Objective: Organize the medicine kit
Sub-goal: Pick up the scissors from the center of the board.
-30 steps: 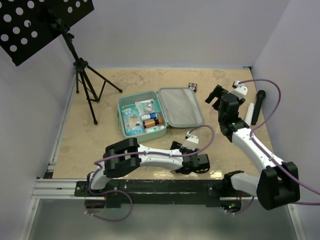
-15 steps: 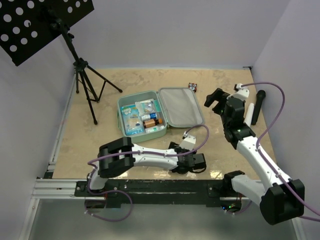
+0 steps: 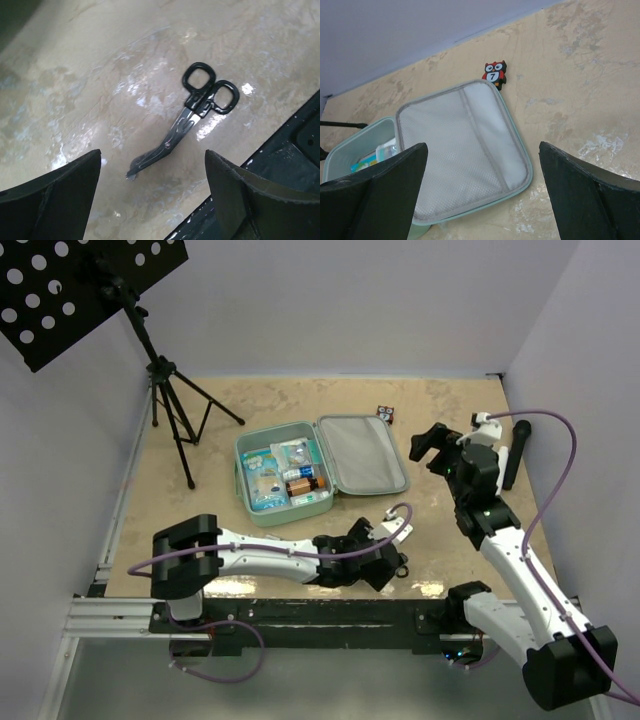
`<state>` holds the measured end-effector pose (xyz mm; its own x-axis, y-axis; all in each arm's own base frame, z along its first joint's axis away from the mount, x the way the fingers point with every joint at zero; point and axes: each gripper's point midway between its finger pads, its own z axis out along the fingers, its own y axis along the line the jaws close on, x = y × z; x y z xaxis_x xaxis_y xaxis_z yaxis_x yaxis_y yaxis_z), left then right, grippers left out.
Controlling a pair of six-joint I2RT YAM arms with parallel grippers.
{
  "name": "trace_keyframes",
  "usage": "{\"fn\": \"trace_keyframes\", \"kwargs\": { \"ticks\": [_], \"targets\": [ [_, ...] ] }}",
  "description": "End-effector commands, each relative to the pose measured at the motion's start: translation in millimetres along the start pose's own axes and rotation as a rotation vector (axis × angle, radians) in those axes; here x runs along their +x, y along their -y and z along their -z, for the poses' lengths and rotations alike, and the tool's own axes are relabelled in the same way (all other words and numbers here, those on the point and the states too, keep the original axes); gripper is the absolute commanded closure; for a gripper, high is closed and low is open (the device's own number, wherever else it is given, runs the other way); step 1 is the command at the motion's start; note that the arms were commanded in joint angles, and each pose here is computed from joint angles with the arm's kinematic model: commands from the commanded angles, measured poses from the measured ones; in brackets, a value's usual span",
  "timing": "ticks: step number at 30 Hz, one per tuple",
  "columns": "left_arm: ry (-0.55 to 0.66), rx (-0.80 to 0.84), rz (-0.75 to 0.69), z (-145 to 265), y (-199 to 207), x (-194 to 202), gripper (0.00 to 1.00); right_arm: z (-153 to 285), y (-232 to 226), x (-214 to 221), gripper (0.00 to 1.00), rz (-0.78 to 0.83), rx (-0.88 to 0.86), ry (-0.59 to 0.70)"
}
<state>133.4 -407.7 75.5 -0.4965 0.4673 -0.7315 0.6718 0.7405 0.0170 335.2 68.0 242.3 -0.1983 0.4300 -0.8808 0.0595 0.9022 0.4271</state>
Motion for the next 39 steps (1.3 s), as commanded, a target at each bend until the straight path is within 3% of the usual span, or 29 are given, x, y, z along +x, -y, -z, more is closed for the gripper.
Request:
{"fn": "trace_keyframes", "kwargs": {
  "ticks": [1, 10, 16, 19, 28, 39],
  "targets": [
    [0.038, 0.154, -0.157, -8, 36, -15, 0.12, 1, -2, 4, 0.02, 0.021, -0.014, -0.027],
    [-0.023, 0.153, -0.244, -30, 37, 7, 0.19, 2, -7, 3, 0.02, 0.009, -0.040, -0.028],
    [-0.036, 0.159, -0.247, -44, 37, 7, 0.25, 4, -10, 1, 0.02, 0.003, -0.050, -0.025],
    [-0.069, 0.175, -0.242, -51, 39, 11, 0.33, 3, -8, -1, 0.02, 0.004, -0.040, -0.017],
    [-0.172, 0.173, -0.229, -58, 27, 40, 0.41, 1, -8, 5, 0.02, 0.000, -0.042, -0.030],
    [-0.249, 0.099, -0.151, -61, 11, 61, 0.78, -5, -8, 8, 0.02, 0.000, -0.043, -0.031]
  ]
}}
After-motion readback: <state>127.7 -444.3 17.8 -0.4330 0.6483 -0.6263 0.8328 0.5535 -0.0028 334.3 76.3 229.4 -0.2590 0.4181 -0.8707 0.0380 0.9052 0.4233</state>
